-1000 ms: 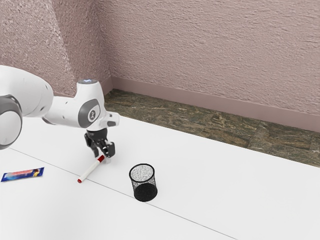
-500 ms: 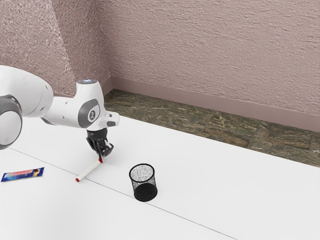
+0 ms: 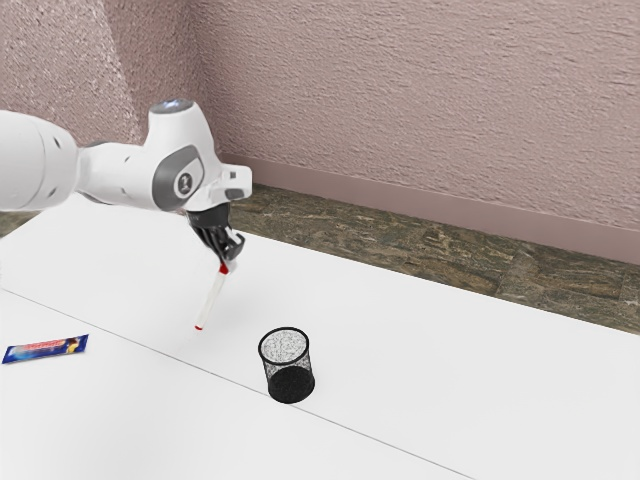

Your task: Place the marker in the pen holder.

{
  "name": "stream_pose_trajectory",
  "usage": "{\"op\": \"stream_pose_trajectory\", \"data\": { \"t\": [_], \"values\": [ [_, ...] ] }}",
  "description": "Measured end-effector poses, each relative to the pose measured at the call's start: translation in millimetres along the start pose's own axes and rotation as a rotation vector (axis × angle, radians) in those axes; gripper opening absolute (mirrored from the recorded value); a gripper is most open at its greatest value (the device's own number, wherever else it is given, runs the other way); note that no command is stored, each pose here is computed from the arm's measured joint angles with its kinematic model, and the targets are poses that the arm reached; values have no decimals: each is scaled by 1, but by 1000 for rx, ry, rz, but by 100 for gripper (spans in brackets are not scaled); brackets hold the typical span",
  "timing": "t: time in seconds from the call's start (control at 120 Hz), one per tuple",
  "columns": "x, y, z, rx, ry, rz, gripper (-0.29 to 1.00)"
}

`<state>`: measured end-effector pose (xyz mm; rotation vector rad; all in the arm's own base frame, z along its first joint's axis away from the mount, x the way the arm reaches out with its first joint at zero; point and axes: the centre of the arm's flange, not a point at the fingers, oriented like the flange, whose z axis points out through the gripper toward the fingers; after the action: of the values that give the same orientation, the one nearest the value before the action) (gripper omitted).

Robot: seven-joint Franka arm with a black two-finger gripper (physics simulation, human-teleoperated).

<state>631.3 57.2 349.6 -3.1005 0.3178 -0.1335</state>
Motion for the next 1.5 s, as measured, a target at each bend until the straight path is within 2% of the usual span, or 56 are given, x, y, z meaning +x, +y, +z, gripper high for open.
{"op": "stream_pose_trajectory", "data": {
  "t": [0.167,0.325,0.575,0.783,0.983,1.258,1.5],
  "values": [
    [9,33,-59,-16,92,28,-8],
    [3,68,-116,-89,131,30,-8],
    [-14,112,-130,-277,9,-9,-8],
    [-19,157,-120,-358,-93,-1,-8],
    [-12,164,-101,-362,-138,-21,-8],
    [12,177,-112,-274,-8,19,-8],
    [2,170,-95,-174,75,28,-8]
  ]
}}
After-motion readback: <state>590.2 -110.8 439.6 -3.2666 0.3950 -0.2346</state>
